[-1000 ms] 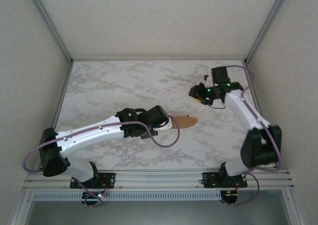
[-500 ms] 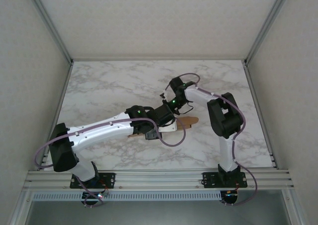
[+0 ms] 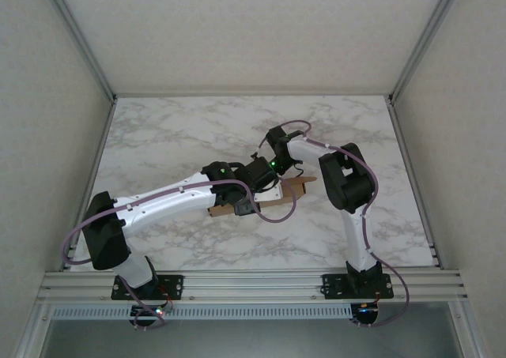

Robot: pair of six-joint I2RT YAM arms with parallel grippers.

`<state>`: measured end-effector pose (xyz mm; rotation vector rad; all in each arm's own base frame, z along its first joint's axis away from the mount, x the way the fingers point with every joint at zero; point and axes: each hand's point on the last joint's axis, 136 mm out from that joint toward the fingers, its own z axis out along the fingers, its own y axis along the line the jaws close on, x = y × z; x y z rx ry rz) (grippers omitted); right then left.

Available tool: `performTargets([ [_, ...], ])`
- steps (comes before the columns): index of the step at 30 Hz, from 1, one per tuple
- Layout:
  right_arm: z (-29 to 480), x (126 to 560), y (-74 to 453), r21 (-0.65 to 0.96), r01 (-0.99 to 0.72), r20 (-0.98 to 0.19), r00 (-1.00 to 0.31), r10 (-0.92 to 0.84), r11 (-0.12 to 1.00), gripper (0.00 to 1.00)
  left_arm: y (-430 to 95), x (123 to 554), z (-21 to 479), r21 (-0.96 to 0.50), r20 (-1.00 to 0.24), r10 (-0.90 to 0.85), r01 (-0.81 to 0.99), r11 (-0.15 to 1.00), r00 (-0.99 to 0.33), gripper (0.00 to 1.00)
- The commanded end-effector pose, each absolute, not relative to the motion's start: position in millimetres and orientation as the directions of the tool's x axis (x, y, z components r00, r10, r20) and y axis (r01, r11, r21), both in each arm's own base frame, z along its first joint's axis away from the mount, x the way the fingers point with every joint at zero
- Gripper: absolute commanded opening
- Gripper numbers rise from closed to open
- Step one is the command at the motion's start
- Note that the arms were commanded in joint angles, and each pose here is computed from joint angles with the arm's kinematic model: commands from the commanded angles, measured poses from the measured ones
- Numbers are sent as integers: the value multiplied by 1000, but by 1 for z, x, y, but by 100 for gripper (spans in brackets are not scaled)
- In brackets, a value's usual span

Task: Fold the paper box

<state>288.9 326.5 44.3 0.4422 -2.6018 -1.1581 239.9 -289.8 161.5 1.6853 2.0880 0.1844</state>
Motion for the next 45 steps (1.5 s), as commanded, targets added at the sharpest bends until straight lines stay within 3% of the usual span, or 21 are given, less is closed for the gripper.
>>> performTargets([
  [1,37,280,325,744,-152,159,-905,-394,650,1,-289,257,166,446,-275,950,856,263,-148,64],
  [7,33,281,323,730,-149,167,-907,-386,667,4,-287,272,181,512,-314,939,807,293,-141,74],
  [13,39,291,319,711,-160,135,-925,-356,685,14,-284,279,192,526,-358,923,787,323,-139,78],
  [20,61,307,314,695,-209,41,-943,-329,688,31,-281,279,203,514,-421,896,776,365,-142,79],
  [33,97,323,302,625,-314,-109,-942,-318,715,49,-283,266,259,474,-607,790,757,450,-90,81],
  [39,166,348,266,462,-392,-366,-901,-232,795,61,-257,280,316,417,-801,584,580,700,-129,80],
  [45,234,350,209,297,-351,-608,-787,-108,888,57,-176,306,348,118,-956,178,252,961,-231,81],
])
